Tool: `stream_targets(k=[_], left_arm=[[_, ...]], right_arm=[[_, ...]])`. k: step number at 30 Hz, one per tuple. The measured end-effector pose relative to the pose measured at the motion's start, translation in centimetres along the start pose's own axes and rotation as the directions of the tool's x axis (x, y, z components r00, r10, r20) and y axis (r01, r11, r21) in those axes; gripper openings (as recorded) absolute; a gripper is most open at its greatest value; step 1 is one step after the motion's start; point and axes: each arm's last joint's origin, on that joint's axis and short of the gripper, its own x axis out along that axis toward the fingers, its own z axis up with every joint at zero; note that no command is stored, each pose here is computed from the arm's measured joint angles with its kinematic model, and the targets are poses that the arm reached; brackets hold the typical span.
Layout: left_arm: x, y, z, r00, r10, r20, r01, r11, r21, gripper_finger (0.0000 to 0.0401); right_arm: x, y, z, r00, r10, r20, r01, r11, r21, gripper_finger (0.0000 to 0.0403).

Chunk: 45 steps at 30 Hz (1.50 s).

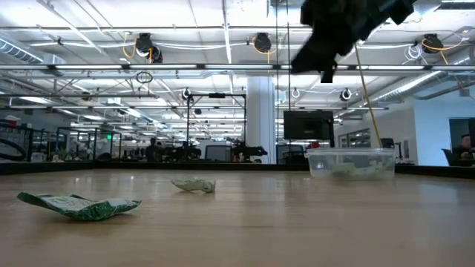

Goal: Pick and place Stevia / Truvia into bins
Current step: Put the green stevia packet into the transparent bin

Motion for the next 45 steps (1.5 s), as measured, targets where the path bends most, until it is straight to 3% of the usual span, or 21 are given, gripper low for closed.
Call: stream_targets(k=[3, 6, 13, 18, 20, 29, 36, 45], left_arm=[[1.5, 0.0, -1.0, 0.999, 0.025, -0.04, -0.027, 0.998, -0.056, 0.014], [3.7, -0.2, -1.9, 0.999, 0.02, -0.04, -0.024, 0.994, -0.107, 0.014], [10.2, -1.2, -5.0, 0.978, -0.21, 0.002, 0.206, 0.962, -0.179, 0.014], [14.6, -0.7, -7.7, 0.965, -0.251, 0.081, 0.263, 0.929, -0.259, 0.014], [16.0, -0.4, -8.7, 0.965, -0.247, 0.086, 0.262, 0.926, -0.272, 0.014], [21.5, 1.1, -13.1, 0.985, -0.143, -0.096, 0.114, 0.96, -0.257, 0.014], [25.5, -0.2, -13.8, 0.958, -0.281, -0.058, 0.26, 0.934, -0.245, 0.014], [27.1, 0.6, -14.2, 0.973, -0.222, -0.057, 0.202, 0.948, -0.246, 0.014]], right_arm=[[0.5, 1.1, 0.9, 0.993, 0.057, 0.101, -0.054, 0.998, -0.031, 0.0104], [1.1, 1.9, 0.8, 0.989, 0.086, 0.12, -0.081, 0.996, -0.05, 0.0112], [1.6, 2.3, 1.3, 0.978, 0.11, 0.178, -0.113, 0.994, 0.006, 0.0117], [1.3, 2.6, 2.2, 0.954, 0.139, 0.267, -0.146, 0.989, 0.004, 0.0112], [1.3, 2.6, 2.3, 0.949, 0.144, 0.281, -0.15, 0.989, 0.001, 0.0112], [1.2, 2.6, 2.4, 0.946, 0.147, 0.29, -0.16, 0.987, 0.021, 0.011], [1.2, 2.6, 2.4, 0.946, 0.147, 0.29, -0.165, 0.985, 0.039, 0.011], [1.2, 2.7, 2.4, 0.945, 0.148, 0.292, -0.174, 0.982, 0.068, 0.011]])
